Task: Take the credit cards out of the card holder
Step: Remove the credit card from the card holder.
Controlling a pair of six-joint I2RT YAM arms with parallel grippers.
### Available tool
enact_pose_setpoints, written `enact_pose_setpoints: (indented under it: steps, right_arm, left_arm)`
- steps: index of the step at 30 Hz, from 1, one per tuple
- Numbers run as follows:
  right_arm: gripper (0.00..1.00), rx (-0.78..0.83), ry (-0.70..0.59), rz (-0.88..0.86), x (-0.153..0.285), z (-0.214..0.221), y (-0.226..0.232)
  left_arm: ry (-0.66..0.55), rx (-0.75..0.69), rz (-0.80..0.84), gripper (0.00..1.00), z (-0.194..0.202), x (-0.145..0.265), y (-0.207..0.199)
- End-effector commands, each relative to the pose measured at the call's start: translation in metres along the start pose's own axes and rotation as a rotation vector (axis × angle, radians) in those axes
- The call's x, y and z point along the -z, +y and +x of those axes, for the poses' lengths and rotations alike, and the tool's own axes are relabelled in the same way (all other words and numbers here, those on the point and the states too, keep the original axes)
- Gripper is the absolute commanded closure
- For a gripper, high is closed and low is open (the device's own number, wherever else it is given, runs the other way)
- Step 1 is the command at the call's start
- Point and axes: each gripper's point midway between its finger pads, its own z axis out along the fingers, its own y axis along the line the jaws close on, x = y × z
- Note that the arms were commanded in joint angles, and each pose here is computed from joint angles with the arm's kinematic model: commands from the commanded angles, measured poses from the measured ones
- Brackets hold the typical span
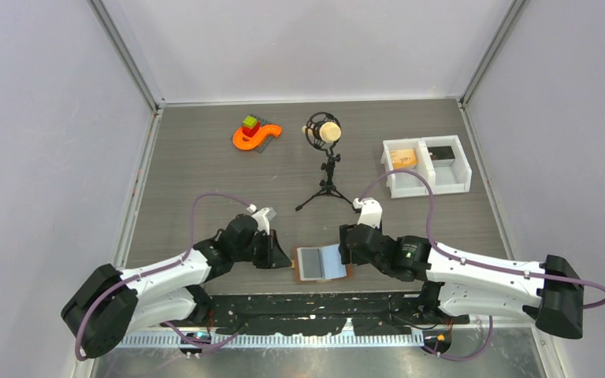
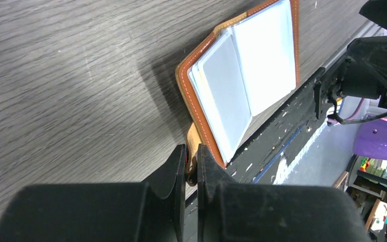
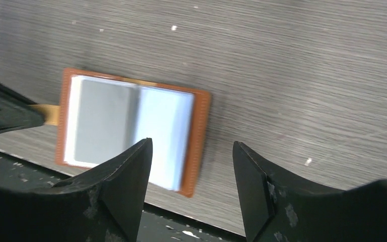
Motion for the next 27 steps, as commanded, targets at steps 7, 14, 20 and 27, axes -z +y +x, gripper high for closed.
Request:
enact_pose_setpoints:
  steps: [7, 14, 20, 27]
  right_arm:
    - [0.34, -0.037, -0.074, -0.129, 0.010, -0.026, 0.026]
    - [0.29, -0.019, 0.011, -0.250, -0.008, -0.012, 0.074]
    - [0.26, -0.033, 0.082, -0.290, -0.027, 0.008, 0.099]
    - [0.27, -0.033, 0.116, -0.268, -0.039, 0.021, 0.102]
  left_arm:
    - [-0.041, -0.045, 0.028, 1.00, -0.022, 0.004, -0.020]
    - [-0.046, -0.022, 0.084, 1.00, -0.022, 0.003, -0.029]
    - [-0.043, -0.018, 0.100, 1.00, -0.020, 0.003, -0.031]
    - [-0.038, -0.020, 0.103, 1.00, -0.019, 0.003, -0.031]
